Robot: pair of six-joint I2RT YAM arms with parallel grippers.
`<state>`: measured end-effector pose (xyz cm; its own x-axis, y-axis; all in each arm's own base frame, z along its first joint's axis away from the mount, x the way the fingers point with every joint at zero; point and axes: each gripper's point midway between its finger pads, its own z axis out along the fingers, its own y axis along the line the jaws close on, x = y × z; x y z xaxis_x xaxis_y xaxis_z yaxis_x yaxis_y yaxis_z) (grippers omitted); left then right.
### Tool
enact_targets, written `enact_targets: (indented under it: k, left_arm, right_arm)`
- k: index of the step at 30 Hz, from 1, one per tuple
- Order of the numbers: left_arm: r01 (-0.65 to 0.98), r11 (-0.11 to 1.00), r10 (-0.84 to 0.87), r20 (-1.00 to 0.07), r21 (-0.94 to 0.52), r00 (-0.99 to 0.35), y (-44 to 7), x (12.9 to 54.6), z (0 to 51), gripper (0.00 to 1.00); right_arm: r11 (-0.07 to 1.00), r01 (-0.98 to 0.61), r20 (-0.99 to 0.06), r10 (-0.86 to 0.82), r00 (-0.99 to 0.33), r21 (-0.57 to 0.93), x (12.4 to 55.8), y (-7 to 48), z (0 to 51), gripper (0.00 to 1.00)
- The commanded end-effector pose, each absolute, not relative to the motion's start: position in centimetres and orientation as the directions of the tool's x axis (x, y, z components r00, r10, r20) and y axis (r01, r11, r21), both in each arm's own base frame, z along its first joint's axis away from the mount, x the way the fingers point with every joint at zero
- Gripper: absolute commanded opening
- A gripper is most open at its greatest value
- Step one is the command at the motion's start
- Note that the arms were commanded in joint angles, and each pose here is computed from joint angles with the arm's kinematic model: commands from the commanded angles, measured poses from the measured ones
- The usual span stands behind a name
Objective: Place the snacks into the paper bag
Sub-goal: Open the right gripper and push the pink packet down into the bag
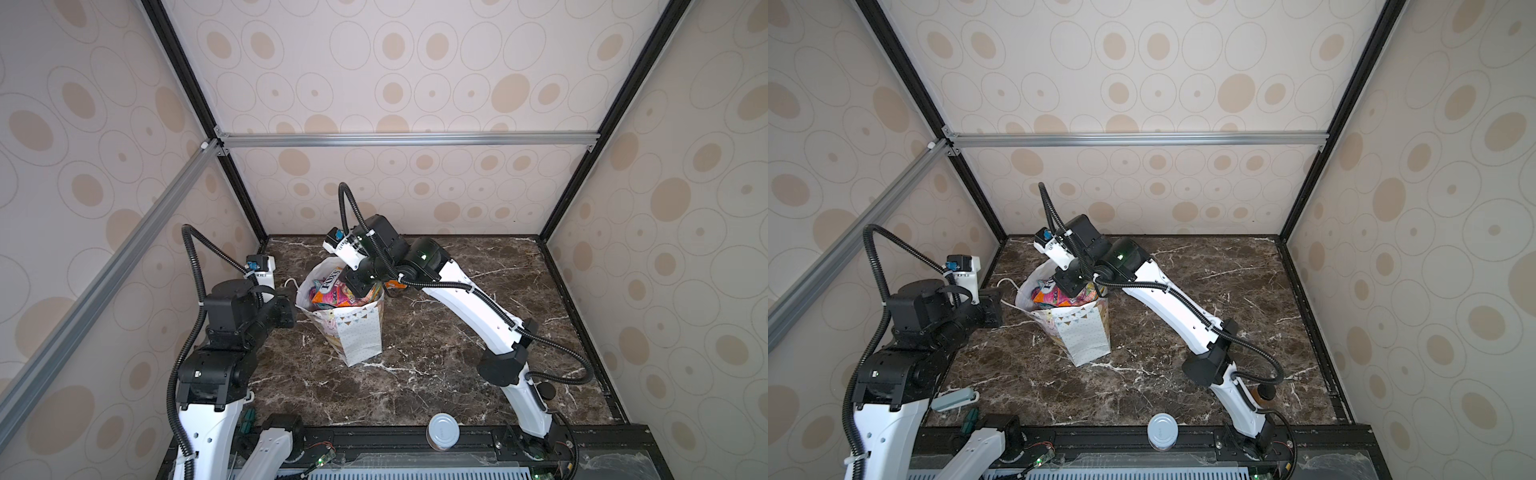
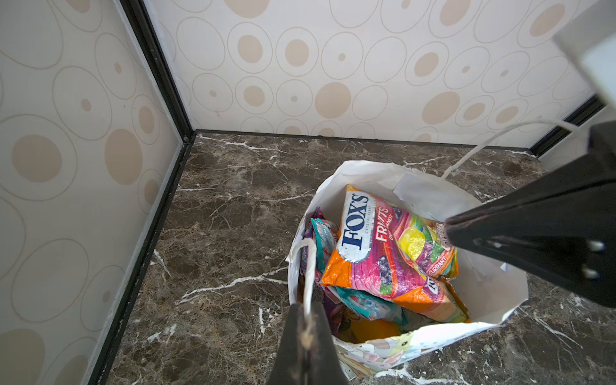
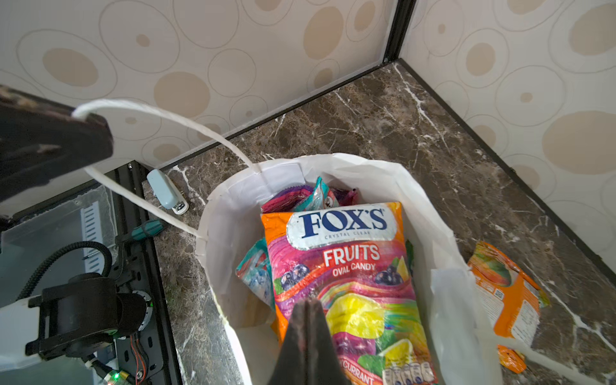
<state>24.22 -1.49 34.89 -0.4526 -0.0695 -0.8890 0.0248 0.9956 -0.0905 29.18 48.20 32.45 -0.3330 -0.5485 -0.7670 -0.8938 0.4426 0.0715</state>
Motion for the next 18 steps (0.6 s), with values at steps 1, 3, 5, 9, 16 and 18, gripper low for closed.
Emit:
enact_targets:
  k: [1, 3, 5, 9, 16, 18]
  left_arm:
    - [0.033, 0.996, -0.060, -0.929, -0.078, -0.365, -1.4, 24.1, 37.9, 0.00]
    - [0.031, 0.996, -0.062, -0.927, -0.079, -0.369, -1.4, 24.1, 37.7, 0.00]
    - [0.029, 0.996, -0.062, -0.928, -0.078, -0.366, -1.3, 24.1, 37.7, 0.00]
    - [0.024, 0.997, -0.062, -0.929, -0.076, -0.365, -1.2, 24.0, 37.8, 0.00]
    - [0.022, 0.997, -0.057, -0.926, -0.071, -0.372, -1.2, 24.0, 37.5, 0.00]
    - [0.020, 0.997, -0.058, -0.927, -0.070, -0.372, -1.1, 23.9, 37.5, 0.00]
  right_arm:
    - [0.408, -0.908, -0.725, -0.596, -0.344, 0.095, 28.9, 49.3, 29.3, 0.00]
    - [0.407, -0.908, -0.713, -0.609, -0.348, 0.096, 28.9, 49.4, 28.5, 0.00]
    - [0.404, -0.910, -0.702, -0.621, -0.350, 0.096, 28.9, 49.6, 27.8, 0.00]
    - [0.392, -0.915, -0.681, -0.645, -0.346, 0.094, 29.0, 49.8, 26.3, 0.00]
    - [0.379, -0.920, -0.619, -0.699, -0.358, 0.104, 28.8, 49.7, 23.1, 0.00]
    - [0.378, -0.920, -0.608, -0.707, -0.362, 0.108, 28.7, 49.7, 22.6, 0.00]
